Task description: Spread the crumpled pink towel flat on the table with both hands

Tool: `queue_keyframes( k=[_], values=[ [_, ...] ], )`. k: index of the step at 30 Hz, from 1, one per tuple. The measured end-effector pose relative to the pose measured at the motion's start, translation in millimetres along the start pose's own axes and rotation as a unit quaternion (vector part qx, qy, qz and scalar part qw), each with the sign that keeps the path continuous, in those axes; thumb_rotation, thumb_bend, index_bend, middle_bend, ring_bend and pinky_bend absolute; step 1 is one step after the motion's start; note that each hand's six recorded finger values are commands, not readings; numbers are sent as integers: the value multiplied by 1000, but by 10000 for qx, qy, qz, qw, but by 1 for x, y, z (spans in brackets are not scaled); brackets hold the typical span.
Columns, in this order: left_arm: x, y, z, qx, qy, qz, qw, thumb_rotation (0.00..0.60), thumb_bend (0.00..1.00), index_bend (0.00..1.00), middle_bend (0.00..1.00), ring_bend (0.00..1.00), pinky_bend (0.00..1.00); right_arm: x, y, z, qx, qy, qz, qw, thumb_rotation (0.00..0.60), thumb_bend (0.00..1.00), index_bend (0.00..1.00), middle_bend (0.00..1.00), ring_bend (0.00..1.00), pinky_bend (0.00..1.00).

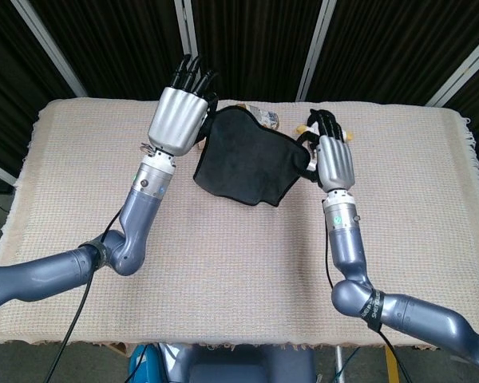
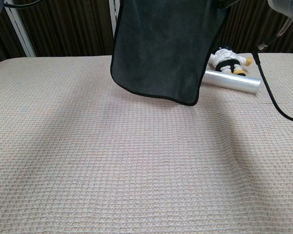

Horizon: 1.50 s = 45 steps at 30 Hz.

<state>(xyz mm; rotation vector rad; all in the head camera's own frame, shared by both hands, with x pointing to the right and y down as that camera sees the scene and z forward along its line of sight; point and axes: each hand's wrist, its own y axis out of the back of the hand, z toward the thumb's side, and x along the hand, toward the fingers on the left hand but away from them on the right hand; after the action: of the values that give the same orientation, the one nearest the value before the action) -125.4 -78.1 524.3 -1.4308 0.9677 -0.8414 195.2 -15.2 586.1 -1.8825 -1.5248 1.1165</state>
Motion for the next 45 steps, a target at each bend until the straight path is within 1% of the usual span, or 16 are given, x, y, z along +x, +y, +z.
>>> queue_keyframes(
  k=[7,11,16,21,24,28,32,35,38,41,45],
  values=[
    [1,2,-14,26,124,52,9999,600,479,690,180,0,0,-22,14,-4,86,-163,-259,9995,600,517,627,110,0,0],
    [2,3,-19,-30,210,76,9997,600,479,690,180,0,0,-34,23,-4,120,-173,-387,9990,600,517,627,110,0,0],
    [1,-1,-18,-193,297,91,9993,600,479,690,183,0,0,-43,30,4,150,-2,-485,9987,600,517,627,113,0,0],
    [-8,-6,-17,-425,367,104,9984,600,479,690,185,0,0,-39,31,2,293,148,-505,9982,600,516,627,115,0,0],
    [-21,-13,-18,-624,398,47,9972,600,479,691,185,0,0,-29,27,-11,342,135,-445,9983,600,516,627,115,0,0],
    [-44,-26,-18,-856,400,-93,9955,600,479,692,186,0,0,-7,20,-28,408,158,-302,9986,600,517,627,115,0,0],
    [-76,-41,-17,-1061,351,-309,9933,600,481,696,186,0,0,18,11,-44,499,189,-79,9985,600,517,627,115,0,0],
    [-106,-53,-14,-1218,279,-498,9909,600,482,696,185,0,0,37,3,-55,540,211,108,9983,600,517,627,115,0,0],
    [-133,-64,-11,-1276,169,-668,9894,600,482,696,185,0,0,57,-6,-64,591,275,290,9975,600,517,627,115,0,0],
    [-160,-74,-6,-1420,121,-827,9863,600,483,696,186,0,0,77,-17,-75,641,297,482,9963,600,517,627,115,0,0],
    [-186,-81,-1,-1598,124,-955,9824,600,483,697,186,0,0,101,-32,-87,701,288,732,9944,600,517,627,115,0,0]
  ],
)
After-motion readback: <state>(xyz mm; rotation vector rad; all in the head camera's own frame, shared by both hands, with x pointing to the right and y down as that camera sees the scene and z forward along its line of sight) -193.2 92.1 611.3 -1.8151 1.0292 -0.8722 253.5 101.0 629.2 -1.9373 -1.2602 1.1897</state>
